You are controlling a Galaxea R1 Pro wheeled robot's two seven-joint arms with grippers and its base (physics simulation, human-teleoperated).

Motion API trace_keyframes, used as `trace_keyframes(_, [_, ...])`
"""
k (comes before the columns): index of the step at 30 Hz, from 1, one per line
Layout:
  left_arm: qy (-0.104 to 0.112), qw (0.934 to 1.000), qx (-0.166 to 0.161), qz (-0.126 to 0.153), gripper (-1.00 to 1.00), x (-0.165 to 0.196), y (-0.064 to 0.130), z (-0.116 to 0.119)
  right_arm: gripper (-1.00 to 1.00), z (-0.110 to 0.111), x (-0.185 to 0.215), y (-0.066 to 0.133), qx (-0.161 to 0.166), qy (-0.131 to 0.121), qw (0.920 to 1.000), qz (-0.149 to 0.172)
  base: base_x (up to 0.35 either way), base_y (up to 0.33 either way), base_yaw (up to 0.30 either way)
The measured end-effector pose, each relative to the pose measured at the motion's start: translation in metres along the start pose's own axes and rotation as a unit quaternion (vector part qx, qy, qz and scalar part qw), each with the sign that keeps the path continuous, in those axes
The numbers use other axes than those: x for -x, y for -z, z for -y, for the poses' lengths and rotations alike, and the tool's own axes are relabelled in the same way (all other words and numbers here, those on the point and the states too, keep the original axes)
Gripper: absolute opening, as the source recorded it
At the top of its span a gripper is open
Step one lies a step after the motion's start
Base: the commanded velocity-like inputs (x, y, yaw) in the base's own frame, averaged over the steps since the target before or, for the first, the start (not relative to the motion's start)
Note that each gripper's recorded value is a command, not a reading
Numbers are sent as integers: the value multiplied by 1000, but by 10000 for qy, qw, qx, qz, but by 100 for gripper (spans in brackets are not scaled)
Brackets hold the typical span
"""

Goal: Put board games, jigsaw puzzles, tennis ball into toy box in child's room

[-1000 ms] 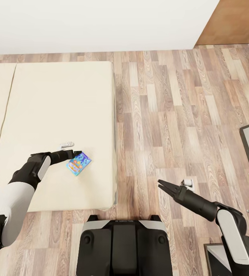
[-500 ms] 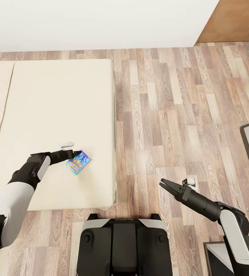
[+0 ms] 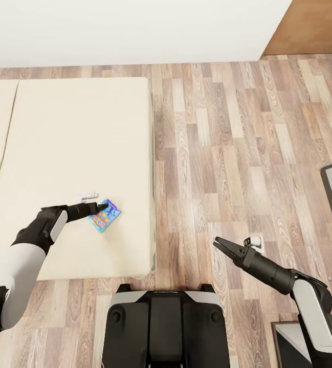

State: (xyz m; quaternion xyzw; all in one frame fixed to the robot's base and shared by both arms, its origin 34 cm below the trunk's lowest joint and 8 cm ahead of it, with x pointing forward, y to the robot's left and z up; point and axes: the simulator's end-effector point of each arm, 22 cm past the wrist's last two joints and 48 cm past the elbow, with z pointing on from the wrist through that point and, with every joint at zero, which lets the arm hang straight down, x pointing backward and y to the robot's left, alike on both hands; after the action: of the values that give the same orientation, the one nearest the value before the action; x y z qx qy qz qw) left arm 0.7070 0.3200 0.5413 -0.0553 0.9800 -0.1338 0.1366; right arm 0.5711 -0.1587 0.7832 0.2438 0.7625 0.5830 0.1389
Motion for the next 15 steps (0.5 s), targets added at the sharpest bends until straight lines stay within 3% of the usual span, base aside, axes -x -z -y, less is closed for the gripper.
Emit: trace_keyframes(15, [33, 9999, 2, -110, 100, -17, -8, -5, 100, 7, -2, 0, -38, -52, 10000, -8, 0, 0, 0])
